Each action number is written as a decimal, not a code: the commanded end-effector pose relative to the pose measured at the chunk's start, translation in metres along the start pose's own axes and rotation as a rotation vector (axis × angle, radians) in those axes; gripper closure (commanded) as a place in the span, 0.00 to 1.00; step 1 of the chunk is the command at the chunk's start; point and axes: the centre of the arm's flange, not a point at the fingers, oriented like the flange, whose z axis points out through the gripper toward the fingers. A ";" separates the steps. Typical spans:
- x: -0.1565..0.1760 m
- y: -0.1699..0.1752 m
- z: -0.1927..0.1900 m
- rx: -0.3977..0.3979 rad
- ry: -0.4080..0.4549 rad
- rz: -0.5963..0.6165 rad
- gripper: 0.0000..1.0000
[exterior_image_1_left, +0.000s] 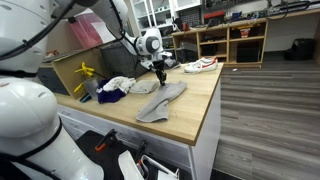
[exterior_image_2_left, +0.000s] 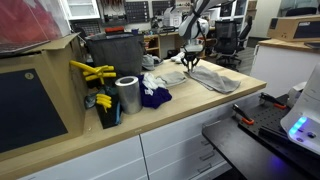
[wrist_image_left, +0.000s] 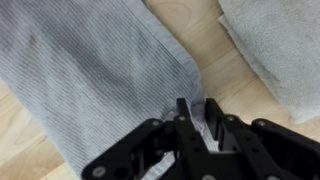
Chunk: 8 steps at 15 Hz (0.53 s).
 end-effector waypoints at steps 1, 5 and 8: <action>-0.001 0.006 -0.010 -0.015 -0.018 -0.030 0.42; -0.003 0.007 -0.007 -0.019 -0.022 -0.034 0.12; -0.002 0.009 0.000 -0.019 -0.019 -0.038 0.52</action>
